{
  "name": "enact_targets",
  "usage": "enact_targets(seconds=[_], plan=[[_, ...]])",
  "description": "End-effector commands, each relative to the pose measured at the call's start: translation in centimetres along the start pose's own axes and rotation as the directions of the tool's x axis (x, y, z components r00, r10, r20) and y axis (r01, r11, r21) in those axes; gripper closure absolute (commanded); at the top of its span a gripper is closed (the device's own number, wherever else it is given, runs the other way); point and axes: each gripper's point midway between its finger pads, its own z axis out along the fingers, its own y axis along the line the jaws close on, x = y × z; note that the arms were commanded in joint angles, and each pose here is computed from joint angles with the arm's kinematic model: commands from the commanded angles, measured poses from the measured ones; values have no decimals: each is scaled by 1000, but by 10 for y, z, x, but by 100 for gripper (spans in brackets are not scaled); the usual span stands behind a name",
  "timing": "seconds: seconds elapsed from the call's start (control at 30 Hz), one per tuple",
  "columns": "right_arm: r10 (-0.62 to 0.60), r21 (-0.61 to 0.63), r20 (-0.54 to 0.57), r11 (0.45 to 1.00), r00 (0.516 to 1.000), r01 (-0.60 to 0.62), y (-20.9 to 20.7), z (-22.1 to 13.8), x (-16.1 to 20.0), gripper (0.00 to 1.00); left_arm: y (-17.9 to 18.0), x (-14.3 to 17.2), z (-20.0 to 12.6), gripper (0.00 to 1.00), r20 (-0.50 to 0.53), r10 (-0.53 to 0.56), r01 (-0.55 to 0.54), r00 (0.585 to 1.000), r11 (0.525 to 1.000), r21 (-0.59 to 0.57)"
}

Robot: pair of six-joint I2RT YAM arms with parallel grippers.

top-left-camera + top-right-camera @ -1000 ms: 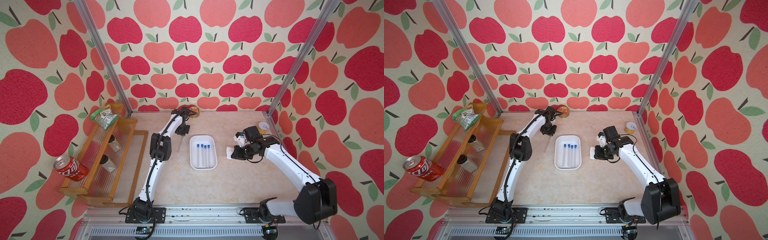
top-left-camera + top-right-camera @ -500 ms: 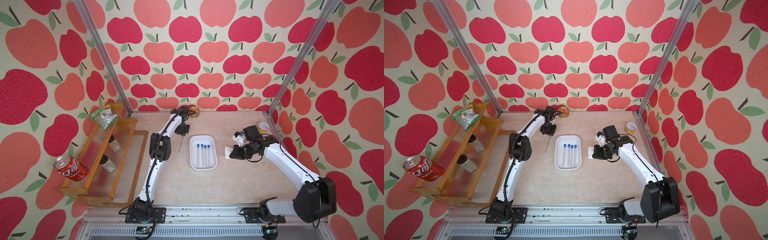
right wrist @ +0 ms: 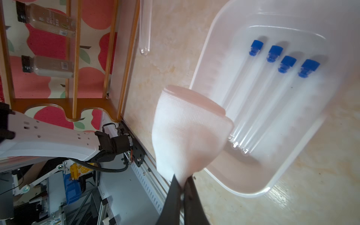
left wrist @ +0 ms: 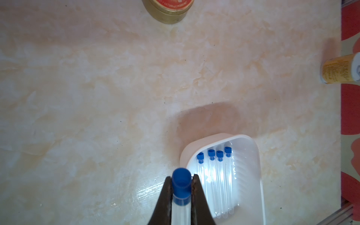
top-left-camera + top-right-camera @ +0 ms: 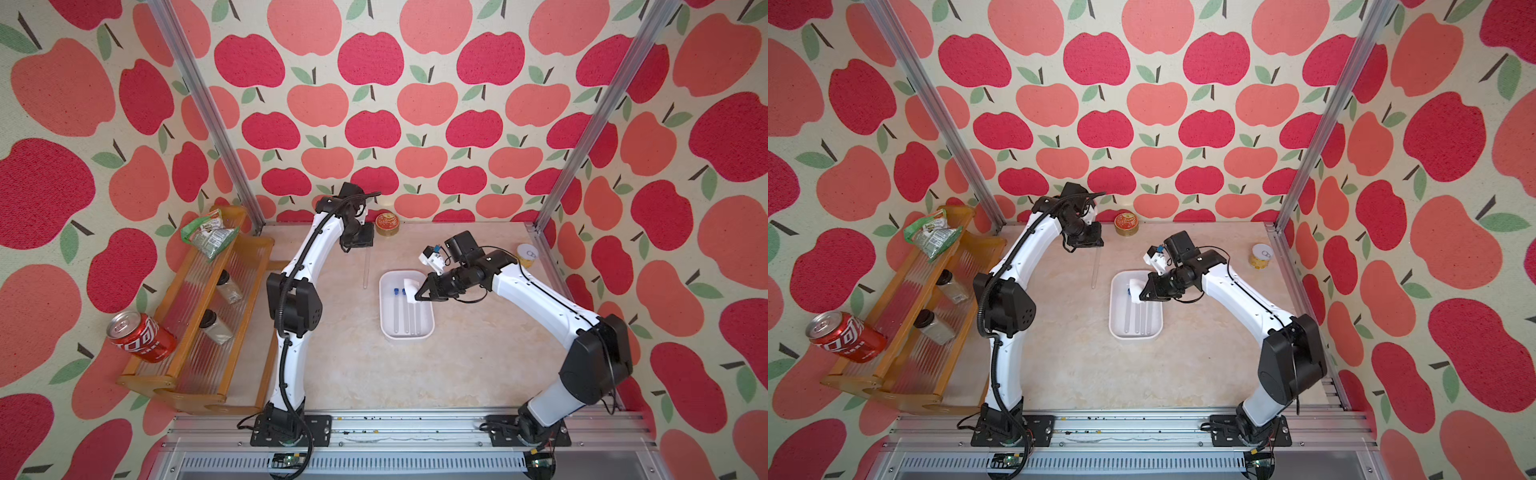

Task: Wipe the exteriors of test tubes
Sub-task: Pick up the test tube at the center of the board, then wipe the dirt from the test tube.

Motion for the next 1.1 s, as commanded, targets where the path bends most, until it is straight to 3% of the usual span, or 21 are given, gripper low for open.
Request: enact_targets(seconds=[0.0, 0.33, 0.83, 1.07], plan=[[27, -109, 21, 994, 999, -24, 23, 4, -20, 100, -31, 14, -6, 89, -19, 0, 2, 1000, 996, 84], [92, -209, 16, 974, 996, -86, 32, 21, -32, 100, -90, 36, -22, 88, 17, 22, -26, 1000, 971, 236], [136, -94, 63, 987, 989, -130, 1, 7, -50, 100, -108, 51, -22, 88, 9, 25, -26, 1000, 956, 292], [122, -90, 30, 989, 992, -119, 5, 13, -33, 100, -110, 49, -21, 87, 13, 22, -24, 1000, 954, 299]])
